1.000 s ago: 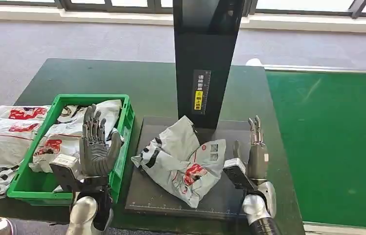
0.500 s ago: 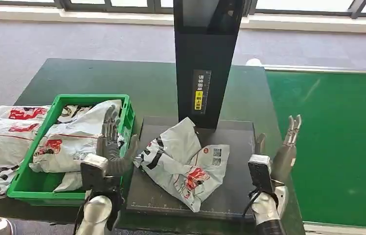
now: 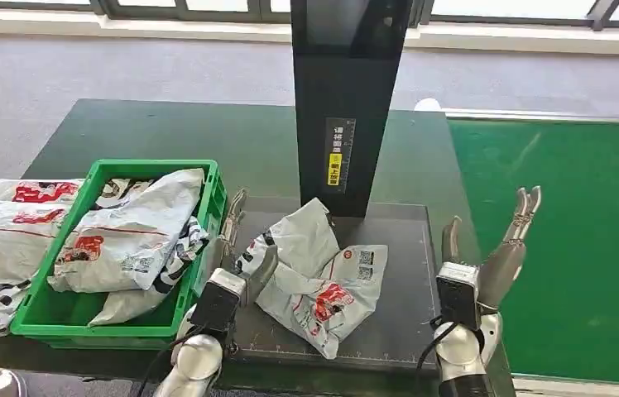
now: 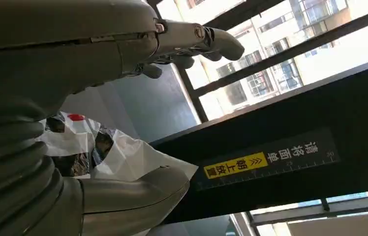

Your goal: Moved the parcel from conveyor to table for the left to box.

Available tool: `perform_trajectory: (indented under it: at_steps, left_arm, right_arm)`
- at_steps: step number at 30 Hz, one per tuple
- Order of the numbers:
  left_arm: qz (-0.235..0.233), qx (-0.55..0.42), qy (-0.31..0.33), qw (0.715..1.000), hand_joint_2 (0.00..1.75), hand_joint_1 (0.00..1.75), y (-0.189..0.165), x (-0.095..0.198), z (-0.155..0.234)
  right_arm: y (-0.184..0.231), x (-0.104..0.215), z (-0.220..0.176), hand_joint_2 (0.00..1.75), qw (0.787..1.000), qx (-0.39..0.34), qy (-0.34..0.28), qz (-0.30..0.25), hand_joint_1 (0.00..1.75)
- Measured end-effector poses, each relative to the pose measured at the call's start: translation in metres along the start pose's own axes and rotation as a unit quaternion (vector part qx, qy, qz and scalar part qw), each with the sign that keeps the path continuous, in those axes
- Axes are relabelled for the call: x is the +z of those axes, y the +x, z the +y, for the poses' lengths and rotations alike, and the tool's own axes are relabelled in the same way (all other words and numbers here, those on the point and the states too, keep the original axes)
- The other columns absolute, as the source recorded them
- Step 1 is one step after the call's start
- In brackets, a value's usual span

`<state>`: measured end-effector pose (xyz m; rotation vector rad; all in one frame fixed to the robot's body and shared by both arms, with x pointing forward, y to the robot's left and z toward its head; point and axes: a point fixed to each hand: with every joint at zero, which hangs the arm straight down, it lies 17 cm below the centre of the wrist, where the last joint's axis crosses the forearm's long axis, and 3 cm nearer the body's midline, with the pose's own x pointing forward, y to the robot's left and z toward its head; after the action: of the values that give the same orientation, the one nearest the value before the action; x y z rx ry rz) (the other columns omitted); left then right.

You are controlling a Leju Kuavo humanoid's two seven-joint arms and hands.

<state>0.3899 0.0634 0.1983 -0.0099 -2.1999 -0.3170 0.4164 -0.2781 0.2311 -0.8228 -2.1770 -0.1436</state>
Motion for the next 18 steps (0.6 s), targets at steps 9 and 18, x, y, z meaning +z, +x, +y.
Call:
perform_trajectory:
  at_steps: [9, 18]
  left_arm:
    - [0.001, -0.054, -0.039, 0.998, 1.75, 0.0, -0.01, 0.007, -0.024]
    - [0.05, -0.163, -0.107, 0.979, 1.75, 0.0, -0.052, 0.008, -0.055]
  right_arm:
    - [0.0, -0.007, -0.016, 1.75, 1.0, 0.003, -0.023, -0.001, 0.0]
    - [-0.005, -0.009, -0.025, 1.75, 0.999, 0.008, -0.033, 0.003, 0.0]
